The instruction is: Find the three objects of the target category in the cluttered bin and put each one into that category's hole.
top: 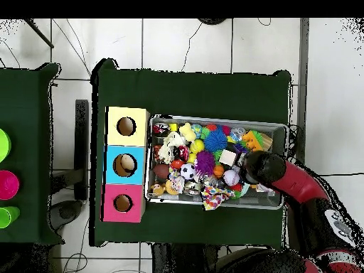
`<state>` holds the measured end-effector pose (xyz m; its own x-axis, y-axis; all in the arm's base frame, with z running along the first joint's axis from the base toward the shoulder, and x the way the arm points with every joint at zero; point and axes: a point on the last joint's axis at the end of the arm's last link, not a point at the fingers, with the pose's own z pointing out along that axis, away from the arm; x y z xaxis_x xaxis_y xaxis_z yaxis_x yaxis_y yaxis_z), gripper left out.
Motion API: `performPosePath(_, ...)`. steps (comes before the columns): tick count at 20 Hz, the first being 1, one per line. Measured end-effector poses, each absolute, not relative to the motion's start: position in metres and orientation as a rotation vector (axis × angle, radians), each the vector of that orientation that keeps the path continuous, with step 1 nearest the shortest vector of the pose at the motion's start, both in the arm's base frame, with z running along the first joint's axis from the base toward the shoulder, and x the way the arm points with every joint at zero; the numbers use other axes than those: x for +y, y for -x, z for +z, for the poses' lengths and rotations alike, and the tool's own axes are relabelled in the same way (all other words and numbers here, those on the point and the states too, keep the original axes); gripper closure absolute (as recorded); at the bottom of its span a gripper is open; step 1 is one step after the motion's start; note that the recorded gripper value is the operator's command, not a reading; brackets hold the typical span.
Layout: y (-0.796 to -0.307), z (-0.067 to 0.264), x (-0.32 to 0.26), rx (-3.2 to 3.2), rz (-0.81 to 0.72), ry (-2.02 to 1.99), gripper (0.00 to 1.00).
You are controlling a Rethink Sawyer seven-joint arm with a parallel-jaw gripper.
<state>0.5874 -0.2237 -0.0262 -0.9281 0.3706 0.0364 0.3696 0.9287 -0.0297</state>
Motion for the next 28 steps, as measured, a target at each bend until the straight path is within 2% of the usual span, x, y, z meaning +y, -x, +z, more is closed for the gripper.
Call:
performPosePath(10,-0.596,-0.016,-0.218,-3.046,0.021,0.589,1.00)
performPosePath(21,-0.604,0.018,-0.200,-2.954,-0.065,0.592,1.00)
performPosePath(28,-0.607,0.022,-0.198,-2.957,-0.068,0.595,1.00)
